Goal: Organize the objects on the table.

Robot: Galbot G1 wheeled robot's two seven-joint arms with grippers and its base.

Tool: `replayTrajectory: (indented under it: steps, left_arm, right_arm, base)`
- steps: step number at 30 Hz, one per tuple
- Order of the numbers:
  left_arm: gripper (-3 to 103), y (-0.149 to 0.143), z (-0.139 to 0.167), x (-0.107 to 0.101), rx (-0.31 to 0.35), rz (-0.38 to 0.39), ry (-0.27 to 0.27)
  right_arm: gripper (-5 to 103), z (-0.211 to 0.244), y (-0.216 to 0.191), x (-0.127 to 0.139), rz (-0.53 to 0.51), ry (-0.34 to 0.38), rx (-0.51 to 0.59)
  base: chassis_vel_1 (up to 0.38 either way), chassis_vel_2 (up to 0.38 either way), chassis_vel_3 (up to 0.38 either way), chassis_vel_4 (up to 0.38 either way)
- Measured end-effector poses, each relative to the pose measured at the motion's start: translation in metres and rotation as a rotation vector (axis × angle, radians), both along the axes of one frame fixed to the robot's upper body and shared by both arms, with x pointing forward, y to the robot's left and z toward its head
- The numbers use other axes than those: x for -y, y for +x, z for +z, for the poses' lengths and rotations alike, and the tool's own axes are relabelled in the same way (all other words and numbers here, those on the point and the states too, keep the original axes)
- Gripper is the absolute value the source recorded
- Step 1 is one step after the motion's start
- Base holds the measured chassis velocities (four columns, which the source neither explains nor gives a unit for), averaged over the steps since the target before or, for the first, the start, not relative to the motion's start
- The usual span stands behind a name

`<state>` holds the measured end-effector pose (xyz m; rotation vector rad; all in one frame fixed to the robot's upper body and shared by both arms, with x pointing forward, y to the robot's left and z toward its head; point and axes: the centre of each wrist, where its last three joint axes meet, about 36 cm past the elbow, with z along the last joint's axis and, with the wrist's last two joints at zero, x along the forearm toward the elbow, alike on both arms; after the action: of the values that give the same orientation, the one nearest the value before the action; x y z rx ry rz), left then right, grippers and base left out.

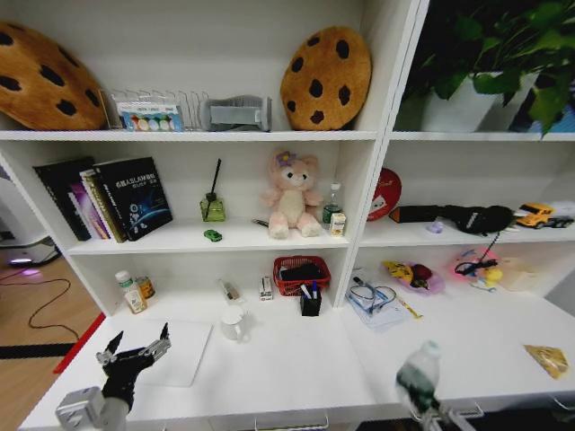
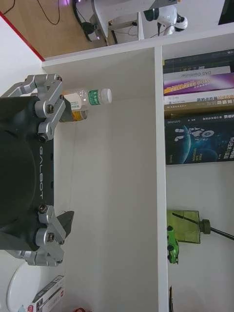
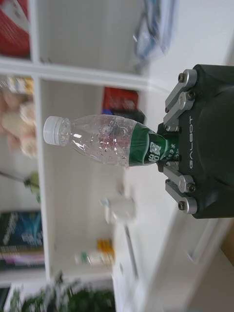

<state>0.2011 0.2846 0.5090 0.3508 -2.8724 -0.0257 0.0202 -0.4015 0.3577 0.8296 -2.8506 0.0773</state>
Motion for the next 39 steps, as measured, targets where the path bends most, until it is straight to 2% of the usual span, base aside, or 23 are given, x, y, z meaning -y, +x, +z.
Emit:
replayTrajectory:
  steps: [3, 4, 6, 8, 10, 13, 15, 16, 18, 19, 21, 23, 24, 26, 30, 32, 37, 39]
  left_arm:
    - [100, 0.0, 0.0, 0.0, 0.0, 0.0, 0.0]
    - [100, 0.0, 0.0, 0.0, 0.0, 0.0, 0.0]
    - [100, 0.0, 0.0, 0.0, 0.0, 0.0, 0.0]
    - [100, 0.0, 0.0, 0.0, 0.0, 0.0, 0.0]
    - [100, 0.0, 0.0, 0.0, 0.0, 0.0, 0.0]
    - [100, 0.0, 0.0, 0.0, 0.0, 0.0, 0.0]
    - [100, 0.0, 0.0, 0.0, 0.0, 0.0, 0.0]
    - [100, 0.0, 0.0, 0.0, 0.0, 0.0, 0.0]
    - [100, 0.0, 0.0, 0.0, 0.0, 0.0, 0.0]
    - [100, 0.0, 0.0, 0.0, 0.0, 0.0, 0.0]
    - [100, 0.0, 0.0, 0.0, 0.0, 0.0, 0.0]
    - [100, 0.0, 0.0, 0.0, 0.0, 0.0, 0.0]
    - [100, 0.0, 0.0, 0.0, 0.0, 0.0, 0.0]
    - [100, 0.0, 0.0, 0.0, 0.0, 0.0, 0.0]
    - [100, 0.0, 0.0, 0.0, 0.0, 0.0, 0.0]
    - [100, 0.0, 0.0, 0.0, 0.0, 0.0, 0.0]
    - [100, 0.0, 0.0, 0.0, 0.0, 0.0, 0.0]
    - [100, 0.0, 0.0, 0.0, 0.0, 0.001, 0.0]
  right_arm:
    - [22, -0.033, -0.03, 0.024, 0.186, -0.022, -0.083]
    - [22, -0.033, -0.03, 0.024, 0.186, -0.022, -0.083]
    - [22, -0.055, -0.059, 0.044, 0.325, -0.039, -0.195]
    - [22, -0.064, -0.071, 0.051, 0.351, -0.039, -0.235]
    - [22, -0.093, -0.097, 0.076, 0.394, -0.083, -0.352]
    - [22, -0.105, -0.102, 0.086, 0.377, -0.115, -0.385]
    - [22, -0.14, -0.114, 0.12, 0.258, -0.197, -0.484]
    - [22, -0.14, -0.114, 0.12, 0.258, -0.197, -0.484]
    - [22, -0.152, -0.108, 0.14, 0.116, -0.239, -0.55]
    - [22, -0.156, -0.1, 0.145, 0.056, -0.249, -0.577]
    - [22, -0.158, -0.095, 0.148, 0.016, -0.259, -0.595]
    - [22, -0.164, -0.074, 0.149, -0.131, -0.308, -0.679]
    - [22, -0.164, -0.074, 0.149, -0.131, -0.308, -0.679]
    - [22, -0.18, -0.054, 0.142, -0.273, -0.337, -0.767]
    - [22, -0.2, -0.037, 0.131, -0.348, -0.363, -0.842]
    - [22, -0.218, -0.01, 0.114, -0.44, -0.349, -0.868]
    - [22, -0.244, 0.027, 0.09, -0.531, -0.316, -0.863]
    - [22, -0.261, 0.051, 0.074, -0.583, -0.262, -0.876]
  base:
    - [0.0, 0.0, 0.0, 0.0]
    - [0.0, 0.0, 0.0, 0.0]
    - [0.0, 0.0, 0.0, 0.0]
    - [0.0, 0.0, 0.0, 0.0]
    - [0.0, 0.0, 0.0, 0.0]
    - [0.0, 0.0, 0.0, 0.0]
    - [0.0, 0.0, 0.0, 0.0]
    - [0.0, 0.0, 0.0, 0.0]
    - [0.0, 0.0, 0.0, 0.0]
    - [0.0, 0.0, 0.0, 0.0]
    - [0.0, 0.0, 0.0, 0.0]
    - [0.0, 0.0, 0.0, 0.0]
    - [0.0, 0.0, 0.0, 0.0]
    - [0.0, 0.0, 0.0, 0.0]
    - [0.0, 0.0, 0.0, 0.0]
    - [0.0, 0.0, 0.0, 0.0]
    - [0.0, 0.0, 0.0, 0.0]
    - [0.0, 0.0, 0.0, 0.0]
